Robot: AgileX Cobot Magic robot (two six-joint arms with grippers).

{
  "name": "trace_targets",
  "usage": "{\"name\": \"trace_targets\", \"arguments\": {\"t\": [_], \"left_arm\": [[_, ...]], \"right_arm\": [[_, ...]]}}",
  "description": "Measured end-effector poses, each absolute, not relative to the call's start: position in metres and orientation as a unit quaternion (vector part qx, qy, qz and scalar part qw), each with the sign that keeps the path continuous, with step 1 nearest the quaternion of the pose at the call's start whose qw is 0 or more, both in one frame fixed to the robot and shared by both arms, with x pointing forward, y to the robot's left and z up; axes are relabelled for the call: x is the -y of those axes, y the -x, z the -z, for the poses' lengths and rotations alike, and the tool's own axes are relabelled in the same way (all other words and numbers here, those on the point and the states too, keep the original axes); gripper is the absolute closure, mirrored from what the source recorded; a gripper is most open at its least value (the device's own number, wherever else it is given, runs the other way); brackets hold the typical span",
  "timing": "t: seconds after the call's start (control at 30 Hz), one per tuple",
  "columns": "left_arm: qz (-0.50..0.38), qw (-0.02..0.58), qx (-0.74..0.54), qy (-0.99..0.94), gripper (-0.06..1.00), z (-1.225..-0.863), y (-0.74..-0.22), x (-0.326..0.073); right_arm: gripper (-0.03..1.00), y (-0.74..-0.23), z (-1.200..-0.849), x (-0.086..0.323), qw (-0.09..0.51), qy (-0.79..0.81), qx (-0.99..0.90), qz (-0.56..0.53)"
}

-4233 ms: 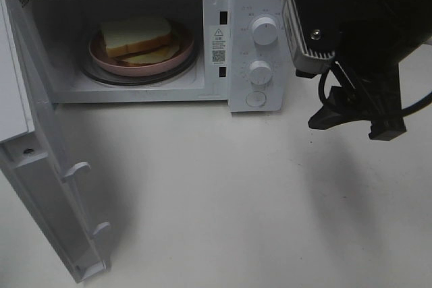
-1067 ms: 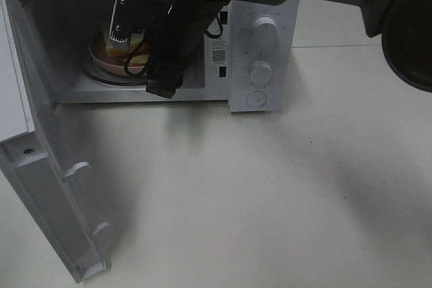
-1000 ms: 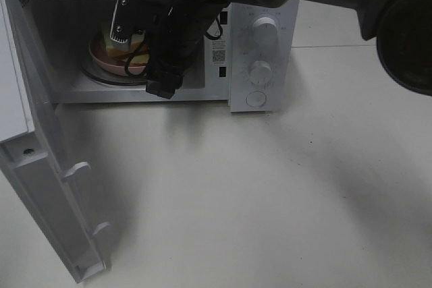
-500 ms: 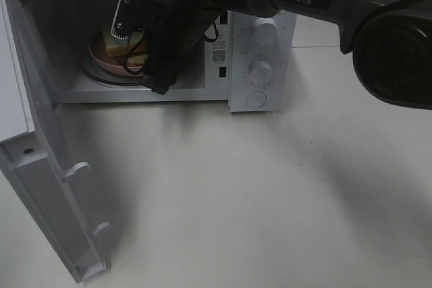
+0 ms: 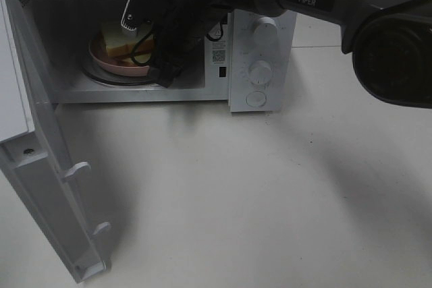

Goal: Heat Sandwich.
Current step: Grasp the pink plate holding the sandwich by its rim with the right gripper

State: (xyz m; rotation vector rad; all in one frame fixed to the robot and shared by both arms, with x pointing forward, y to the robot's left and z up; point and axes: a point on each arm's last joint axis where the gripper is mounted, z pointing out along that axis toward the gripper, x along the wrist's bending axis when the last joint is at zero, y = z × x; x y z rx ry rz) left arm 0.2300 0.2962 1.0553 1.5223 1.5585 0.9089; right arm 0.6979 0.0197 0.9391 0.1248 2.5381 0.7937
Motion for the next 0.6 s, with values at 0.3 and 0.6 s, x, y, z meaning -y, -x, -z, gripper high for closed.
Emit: {"name": "trace_targets", "arguments": {"t": [0.3,0.6], "left_arm": [[-0.356,0.381,-0.611,-0.596,0.37,-1.0553,-0.2300,-0.2962],[-0.356,0.381,-0.611,-0.596,0.37,-1.0553,-0.2300,-0.2962]], "right_arm": [[0.33,-0.6985,-0.9363,-0.0200,0.238,-0.046,-0.926,-0.289],[0.33,-0.6985,-0.9363,-0.0200,0.238,-0.046,-0.926,-0.289]]}}
